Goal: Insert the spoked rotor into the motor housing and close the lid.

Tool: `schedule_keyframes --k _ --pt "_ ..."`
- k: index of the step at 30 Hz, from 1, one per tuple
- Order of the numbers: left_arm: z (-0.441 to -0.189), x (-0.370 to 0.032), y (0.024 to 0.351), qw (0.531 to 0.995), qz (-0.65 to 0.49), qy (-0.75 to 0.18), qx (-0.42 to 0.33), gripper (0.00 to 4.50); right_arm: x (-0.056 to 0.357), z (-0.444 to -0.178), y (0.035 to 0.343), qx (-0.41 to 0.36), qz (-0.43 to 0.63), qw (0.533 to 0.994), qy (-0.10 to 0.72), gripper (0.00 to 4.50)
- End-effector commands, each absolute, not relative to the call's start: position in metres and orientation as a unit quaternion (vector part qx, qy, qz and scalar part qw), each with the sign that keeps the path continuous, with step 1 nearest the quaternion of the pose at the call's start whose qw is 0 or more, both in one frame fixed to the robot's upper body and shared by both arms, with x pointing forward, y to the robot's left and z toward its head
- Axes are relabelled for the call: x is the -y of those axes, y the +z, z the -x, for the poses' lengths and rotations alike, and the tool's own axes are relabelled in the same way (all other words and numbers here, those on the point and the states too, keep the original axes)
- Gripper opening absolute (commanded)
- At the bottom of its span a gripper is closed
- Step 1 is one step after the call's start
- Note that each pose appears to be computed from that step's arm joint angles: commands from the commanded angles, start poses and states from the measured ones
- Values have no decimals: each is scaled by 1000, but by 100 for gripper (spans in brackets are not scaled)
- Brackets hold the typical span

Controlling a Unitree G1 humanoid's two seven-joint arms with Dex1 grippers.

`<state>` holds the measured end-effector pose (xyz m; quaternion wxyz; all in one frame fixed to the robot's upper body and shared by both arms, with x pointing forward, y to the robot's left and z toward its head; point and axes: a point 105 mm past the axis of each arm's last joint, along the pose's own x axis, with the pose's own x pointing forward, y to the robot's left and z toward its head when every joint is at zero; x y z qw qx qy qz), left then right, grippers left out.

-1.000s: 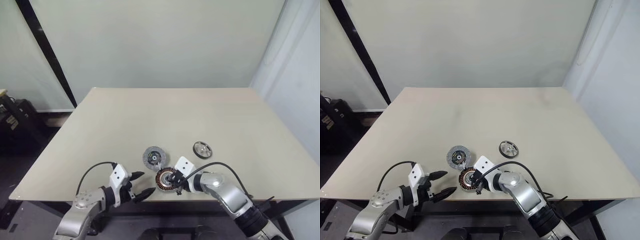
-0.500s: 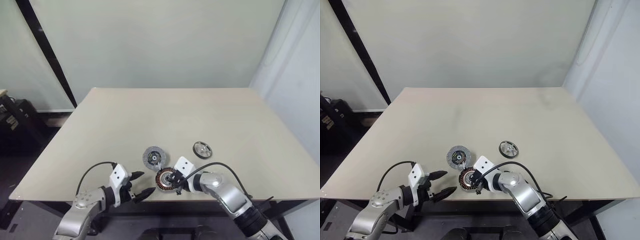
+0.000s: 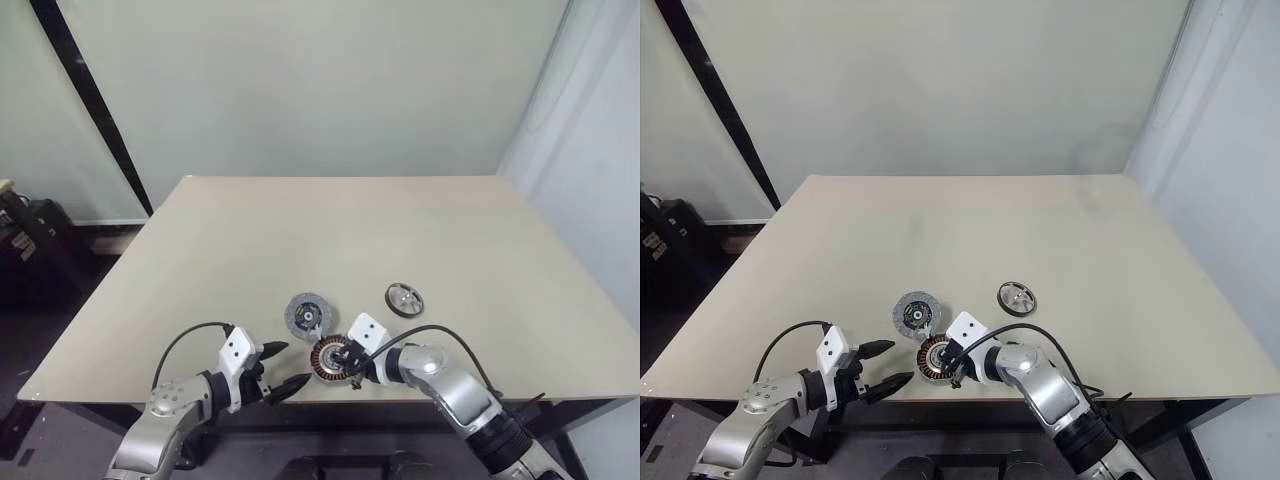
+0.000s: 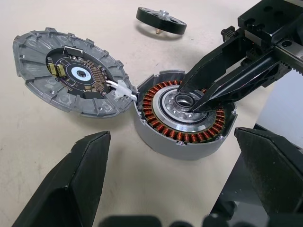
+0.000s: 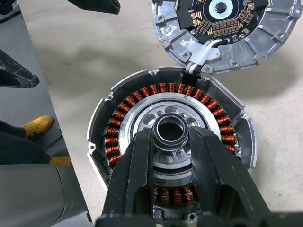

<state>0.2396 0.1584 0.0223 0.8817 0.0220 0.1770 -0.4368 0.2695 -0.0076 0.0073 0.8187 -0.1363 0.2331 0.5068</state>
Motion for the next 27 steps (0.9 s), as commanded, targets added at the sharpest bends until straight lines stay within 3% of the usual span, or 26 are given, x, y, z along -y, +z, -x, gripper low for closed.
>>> schedule_keyframes --k 1,5,14,21,24,27 --pt "-245 -159 34 886 -37 -436 -151 450 8 -272 8 -231 139 821 503 80" --pt "-245 -159 34 886 -37 -436 -151 450 9 -272 8 -233 140 821 503 80" --pt "-245 -158 34 886 -37 -437 -150 450 9 -271 14 -225 140 821 505 387" --pt "-245 -160 34 887 -37 -434 -151 450 7 -268 32 -214 120 823 513 387" --pt "-245 -160 34 888 -36 -433 -151 450 9 -268 37 -212 125 823 512 325" --pt "-246 -162 34 889 -35 -430 -151 450 9 -271 39 -214 131 826 505 222"
